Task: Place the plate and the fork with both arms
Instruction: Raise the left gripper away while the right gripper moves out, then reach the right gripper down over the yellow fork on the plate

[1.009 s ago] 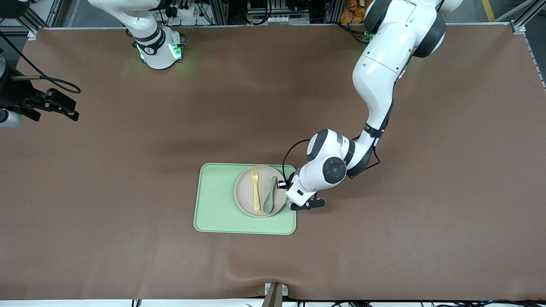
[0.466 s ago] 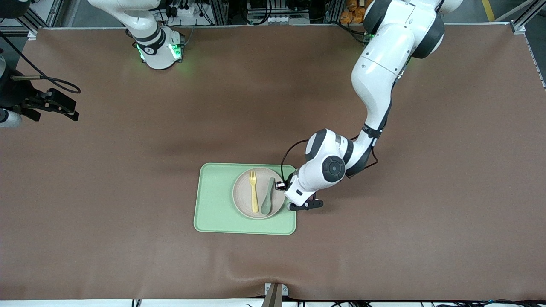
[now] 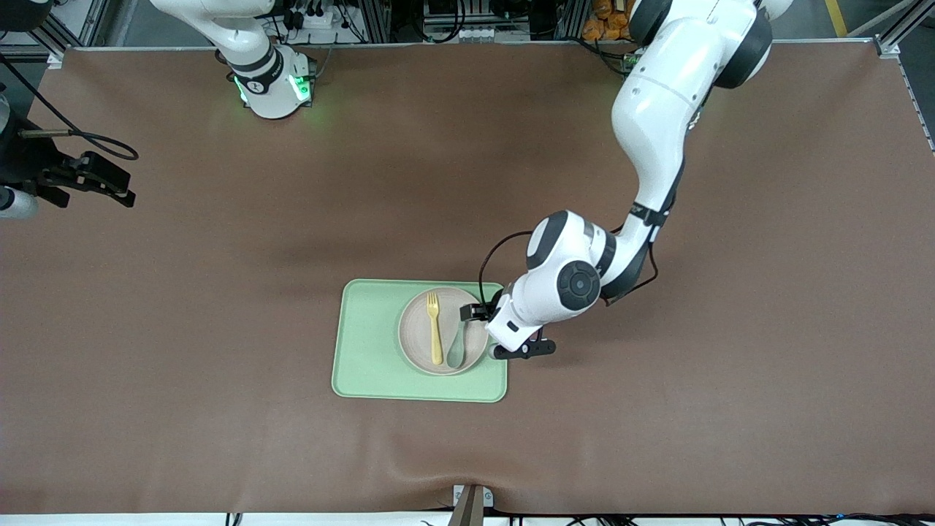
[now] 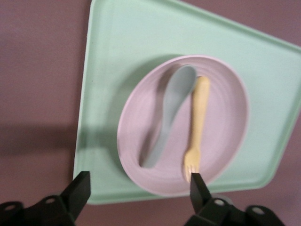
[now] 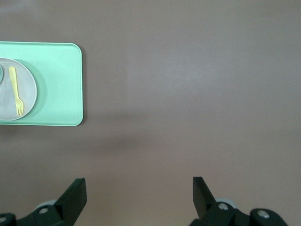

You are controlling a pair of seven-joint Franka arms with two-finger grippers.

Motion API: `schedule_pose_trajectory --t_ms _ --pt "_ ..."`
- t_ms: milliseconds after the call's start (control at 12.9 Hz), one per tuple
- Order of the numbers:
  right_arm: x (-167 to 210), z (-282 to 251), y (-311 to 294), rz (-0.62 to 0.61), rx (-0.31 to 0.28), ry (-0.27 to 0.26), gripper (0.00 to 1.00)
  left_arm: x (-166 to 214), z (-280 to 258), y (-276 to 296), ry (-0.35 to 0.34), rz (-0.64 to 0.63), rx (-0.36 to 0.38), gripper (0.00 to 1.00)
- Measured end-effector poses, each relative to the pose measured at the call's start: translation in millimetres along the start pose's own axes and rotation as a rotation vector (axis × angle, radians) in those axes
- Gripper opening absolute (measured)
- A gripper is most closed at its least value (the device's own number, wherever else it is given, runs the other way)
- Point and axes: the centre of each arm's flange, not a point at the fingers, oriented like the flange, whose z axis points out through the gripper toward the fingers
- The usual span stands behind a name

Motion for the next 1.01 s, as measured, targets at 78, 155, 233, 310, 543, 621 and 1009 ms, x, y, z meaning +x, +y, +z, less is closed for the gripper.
schedule_pose_trajectory --t_ms 78,155,233,310,543,621,1009 --pt "0.0 0.2 0.1 0.0 0.0 0.0 1.0 -5.5 -36.9 5.5 -0.015 -0.008 0.013 1.0" --pt "0.0 0.6 0.0 -0.002 0.0 -0.001 1.0 -11.3 -78.6 5.8 -0.032 -0.008 0.037 1.0" --pt "0.2 1.5 -0.2 -0.007 0.0 -0.003 1.0 -16.2 -125.1 -0.5 -0.043 -0.008 0.07 1.0" --pt "0.8 3.5 -0.7 -0.012 0.001 -0.007 1.0 -20.6 -173.1 -14.2 -0.052 -0.016 0.106 1.0" --pt "7.7 18.6 -10.0 -0.04 0.006 -0.031 1.0 -34.1 -287.0 -73.5 -0.059 -0.055 0.221 1.0" --pt "11.1 24.6 -20.9 -0.058 0.01 -0.035 1.0 -41.9 -313.1 -87.6 -0.046 -0.057 0.259 1.0" --pt "38.7 60.6 -87.9 -0.142 0.08 -0.032 1.0 -64.3 -406.8 -169.9 0.023 -0.016 0.303 1.0"
